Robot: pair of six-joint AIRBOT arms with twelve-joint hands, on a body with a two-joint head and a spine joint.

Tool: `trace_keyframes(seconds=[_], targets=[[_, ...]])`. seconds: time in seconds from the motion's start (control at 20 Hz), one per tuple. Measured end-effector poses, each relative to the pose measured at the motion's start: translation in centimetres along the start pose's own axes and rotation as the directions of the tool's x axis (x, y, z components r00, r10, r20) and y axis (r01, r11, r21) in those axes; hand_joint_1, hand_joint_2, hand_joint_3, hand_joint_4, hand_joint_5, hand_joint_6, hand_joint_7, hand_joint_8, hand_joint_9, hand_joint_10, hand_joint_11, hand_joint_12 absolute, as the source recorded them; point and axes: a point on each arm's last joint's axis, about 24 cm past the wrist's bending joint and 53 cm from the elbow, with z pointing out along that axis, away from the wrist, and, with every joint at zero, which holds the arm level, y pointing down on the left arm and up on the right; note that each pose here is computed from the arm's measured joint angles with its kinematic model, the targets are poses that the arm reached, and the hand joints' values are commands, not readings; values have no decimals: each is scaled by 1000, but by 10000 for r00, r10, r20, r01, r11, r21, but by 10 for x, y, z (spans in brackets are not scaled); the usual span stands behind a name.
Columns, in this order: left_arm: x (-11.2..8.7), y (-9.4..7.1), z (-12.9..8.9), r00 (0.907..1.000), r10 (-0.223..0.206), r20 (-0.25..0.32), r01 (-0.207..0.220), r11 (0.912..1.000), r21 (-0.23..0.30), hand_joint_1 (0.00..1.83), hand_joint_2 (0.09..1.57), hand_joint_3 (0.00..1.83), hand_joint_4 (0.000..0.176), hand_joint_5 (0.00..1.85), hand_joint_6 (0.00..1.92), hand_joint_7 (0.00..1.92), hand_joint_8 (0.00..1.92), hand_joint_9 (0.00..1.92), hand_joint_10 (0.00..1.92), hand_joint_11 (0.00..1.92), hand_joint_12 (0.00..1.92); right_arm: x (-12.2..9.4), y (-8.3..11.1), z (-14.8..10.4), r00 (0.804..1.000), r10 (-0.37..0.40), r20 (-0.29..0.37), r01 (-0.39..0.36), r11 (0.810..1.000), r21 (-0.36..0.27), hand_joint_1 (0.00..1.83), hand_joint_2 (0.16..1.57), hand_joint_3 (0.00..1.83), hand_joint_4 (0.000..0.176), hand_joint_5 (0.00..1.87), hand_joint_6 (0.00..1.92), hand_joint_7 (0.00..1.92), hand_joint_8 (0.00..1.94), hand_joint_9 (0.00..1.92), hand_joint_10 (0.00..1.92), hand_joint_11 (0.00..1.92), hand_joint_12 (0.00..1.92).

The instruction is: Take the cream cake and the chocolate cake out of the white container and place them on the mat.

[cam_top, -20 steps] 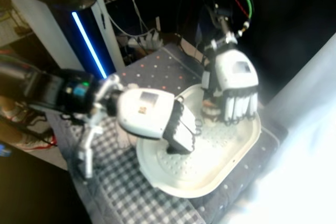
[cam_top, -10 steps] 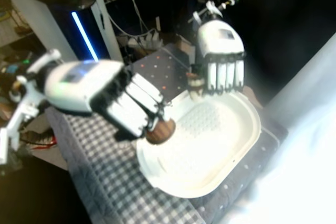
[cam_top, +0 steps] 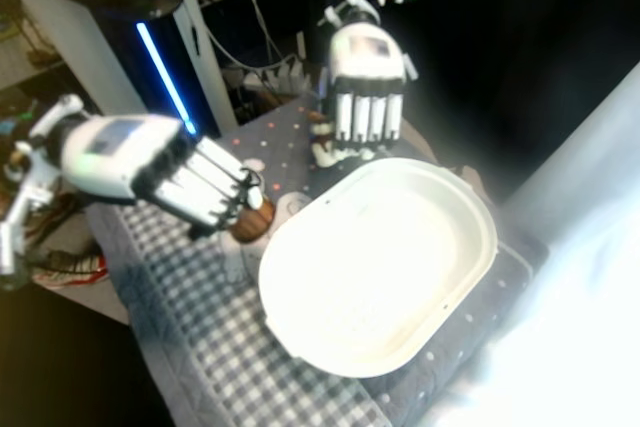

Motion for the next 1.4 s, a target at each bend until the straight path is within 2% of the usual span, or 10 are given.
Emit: trace_keyframes(seconds=[0.1, 0.3, 0.4, 0.6, 0.65, 0.7, 0.85, 1.05, 1.25, 1.4], targets=[[16, -1, -8, 9990, -257, -357, 252, 9996, -137, 1327, 1239, 2, 0, 667, 1272, 785, 1311, 679, 1603, 531, 1572, 8, -1, -6, 9997, 211, -120, -210, 9997, 141, 1277, 1065, 0, 0, 1036, 789, 1154, 892, 851, 1097, 630, 1549], [48, -6, -25, 9905, -745, -1154, 704, 9967, -395, 1318, 1281, 0, 0, 594, 1315, 716, 1440, 611, 1741, 447, 1717, 41, 4, -19, 9929, 883, -802, -851, 9955, 425, 1284, 1069, 0, 0, 1073, 681, 1107, 1014, 824, 1096, 450, 1548], [54, -4, -28, 9878, -923, -1255, 861, 9948, -538, 1315, 1293, 1, 0, 565, 1335, 714, 1449, 585, 1781, 411, 1735, 56, 4, -26, 9867, 1177, -1120, -1109, 9917, 645, 1265, 1122, 5, 0, 936, 852, 1018, 1185, 614, 1298, 424, 1756], [66, -10, -27, 9806, -1290, -1474, 1229, 9912, -497, 1314, 1292, 0, 0, 560, 1333, 726, 1437, 578, 1775, 385, 1737, 62, 4, -31, 9817, 1533, -1135, -1444, 9860, 828, 1263, 1137, 0, 0, 909, 839, 998, 1244, 661, 1480, 533, 1884], [68, -10, -27, 9789, -1330, -1553, 1263, 9906, -522, 917, 1227, 0, 0, 579, 743, 626, 885, 403, 1239, 195, 1650, 64, 2, -33, 9801, 1607, -1167, -1507, 9845, 899, 1108, 1069, 0, 0, 861, 722, 914, 983, 666, 1427, 507, 1802], [69, -7, -27, 9784, -1334, -1577, 1258, 9904, -574, 829, 1181, 0, 0, 640, 391, 633, 540, 376, 1053, 140, 1576, 65, 2, -33, 9788, 1669, -1190, -1561, 9832, 947, 1039, 1041, 0, 0, 817, 680, 858, 931, 639, 1392, 480, 1755], [71, 2, -25, 9761, -1504, -1567, 1378, 9865, -885, 668, 1070, 1, 0, 595, 88, 567, 181, 254, 883, 12, 1529, 66, 2, -33, 9783, 1680, -1211, -1573, 9831, 935, 946, 973, 0, 0, 658, 712, 686, 1035, 553, 1350, 382, 1693], [72, 1, -25, 9760, -1501, -1575, 1380, 9868, -853, 552, 899, 0, 0, 362, 0, 353, 2, 66, 774, 0, 1410, 66, 2, -33, 9782, 1686, -1209, -1576, 9829, 950, 782, 895, 0, 0, 494, 622, 510, 933, 391, 1177, 167, 1635], [69, 6, -28, 9769, -1549, -1469, 1415, 9851, -975, 451, 859, 0, 86, 232, 0, 206, 1, 39, 556, 0, 1310, 62, 1, -33, 9796, 1656, -1135, -1551, 9832, 959, 722, 836, 0, 0, 510, 417, 462, 880, 356, 1151, 136, 1672], [52, 14, -30, 9822, -1651, -895, 1549, 9817, -1108, 366, 879, 1, 34, 326, 14, 299, 16, 54, 728, 0, 1424, 46, 0, -35, 9873, 1404, -739, -1337, 9870, 893, 701, 847, 2, 0, 514, 456, 425, 982, 324, 1210, 59, 1729]])
